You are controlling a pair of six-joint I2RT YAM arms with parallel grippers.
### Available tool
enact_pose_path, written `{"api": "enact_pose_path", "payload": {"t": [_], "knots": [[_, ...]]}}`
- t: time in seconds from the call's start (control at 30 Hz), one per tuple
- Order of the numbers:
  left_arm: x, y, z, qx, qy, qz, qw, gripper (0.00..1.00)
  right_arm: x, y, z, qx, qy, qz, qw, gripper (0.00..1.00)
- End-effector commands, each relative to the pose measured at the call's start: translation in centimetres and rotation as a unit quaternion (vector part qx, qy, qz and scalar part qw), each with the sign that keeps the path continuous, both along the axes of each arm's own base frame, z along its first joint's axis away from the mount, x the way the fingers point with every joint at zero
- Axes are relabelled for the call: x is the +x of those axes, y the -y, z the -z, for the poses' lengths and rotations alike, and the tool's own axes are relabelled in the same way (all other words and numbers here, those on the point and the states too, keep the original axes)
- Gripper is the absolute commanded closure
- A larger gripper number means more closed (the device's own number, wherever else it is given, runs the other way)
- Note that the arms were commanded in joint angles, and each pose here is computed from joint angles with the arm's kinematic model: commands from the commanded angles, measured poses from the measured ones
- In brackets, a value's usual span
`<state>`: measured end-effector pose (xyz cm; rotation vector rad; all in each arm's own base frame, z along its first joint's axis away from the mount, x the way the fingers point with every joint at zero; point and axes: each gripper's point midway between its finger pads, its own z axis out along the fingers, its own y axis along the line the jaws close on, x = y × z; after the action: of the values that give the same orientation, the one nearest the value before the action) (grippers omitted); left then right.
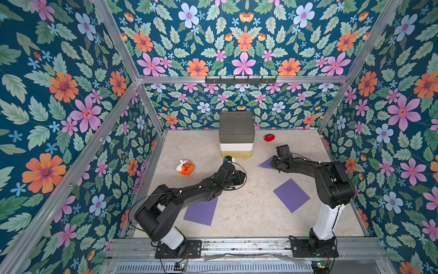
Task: Fold the square paper diagonally
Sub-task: Move the paper to the center of the board.
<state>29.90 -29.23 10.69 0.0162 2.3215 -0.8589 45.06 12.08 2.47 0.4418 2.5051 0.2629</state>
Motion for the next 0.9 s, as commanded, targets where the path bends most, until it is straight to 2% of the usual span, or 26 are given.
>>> {"api": "enact_pose_path", "payload": {"t": [0.0,0.1,0.23,0.43,0.6,0.87], "knots": [[-0.7,-3.0,-0.2,0.034,0.025,-0.027,0.999,0.4,-0.6,1.0,0.9,-0.042,-0.031,-0.023,0.998,0.87],[-1.7,-5.8,-0.7,0.046,0.041,-0.057,0.996,0.34,-0.3,0.5,-0.2,-0.032,-0.019,-0.033,0.999,0.86],[-2.8,-9.0,-0.7,0.073,0.034,-0.09,0.993,0.3,0.5,-0.3,-3.3,-0.01,0.018,-0.041,0.999,0.82],[-4.8,-13.7,1.4,0.132,-0.027,-0.165,0.977,0.3,0.5,-1.5,-8.5,0.032,0.063,-0.05,0.996,0.72],[-6.6,-16.1,2.8,0.134,-0.056,-0.208,0.967,0.27,-1.9,-1.5,-11.6,0.075,0.09,-0.043,0.992,0.59],[-8.6,-17.4,5.8,0.143,-0.104,-0.223,0.959,0.24,-8.7,-2.8,-12.2,0.119,0.097,-0.046,0.987,0.34]]}}
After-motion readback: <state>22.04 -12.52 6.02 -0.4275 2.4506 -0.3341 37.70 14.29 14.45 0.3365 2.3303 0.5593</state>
